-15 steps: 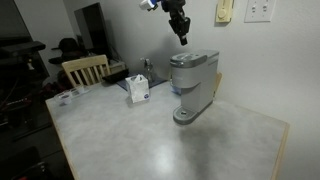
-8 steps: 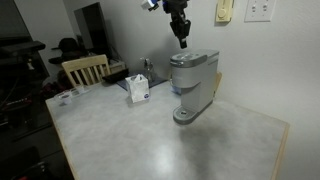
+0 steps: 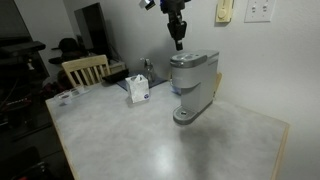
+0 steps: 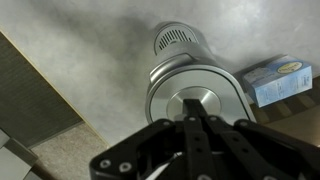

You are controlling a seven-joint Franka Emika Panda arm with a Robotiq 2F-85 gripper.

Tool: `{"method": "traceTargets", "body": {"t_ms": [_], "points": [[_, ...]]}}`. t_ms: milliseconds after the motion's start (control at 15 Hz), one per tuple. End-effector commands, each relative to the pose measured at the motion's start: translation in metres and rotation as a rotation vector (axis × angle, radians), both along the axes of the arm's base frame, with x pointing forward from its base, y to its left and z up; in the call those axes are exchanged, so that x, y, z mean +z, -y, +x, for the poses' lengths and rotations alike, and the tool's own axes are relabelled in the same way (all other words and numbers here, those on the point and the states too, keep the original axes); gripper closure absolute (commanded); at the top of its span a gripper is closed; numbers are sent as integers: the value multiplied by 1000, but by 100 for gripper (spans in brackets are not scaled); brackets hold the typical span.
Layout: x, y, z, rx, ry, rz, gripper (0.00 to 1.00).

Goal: Press the button on top of the object

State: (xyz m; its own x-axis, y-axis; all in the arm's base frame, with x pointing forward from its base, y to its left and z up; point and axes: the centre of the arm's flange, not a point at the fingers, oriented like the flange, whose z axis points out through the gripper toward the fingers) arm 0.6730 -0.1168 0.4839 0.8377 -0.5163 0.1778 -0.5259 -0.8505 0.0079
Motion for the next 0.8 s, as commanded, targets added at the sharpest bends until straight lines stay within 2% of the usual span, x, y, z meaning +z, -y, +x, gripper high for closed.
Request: {"method": "traceTargets", "body": {"t_ms": [0,533,733], "points": [[-12,1,4,11,7,10,100],[-45,0,6,38,-6,-13,100],[-45,0,6,42,-6,-13,100]]}}
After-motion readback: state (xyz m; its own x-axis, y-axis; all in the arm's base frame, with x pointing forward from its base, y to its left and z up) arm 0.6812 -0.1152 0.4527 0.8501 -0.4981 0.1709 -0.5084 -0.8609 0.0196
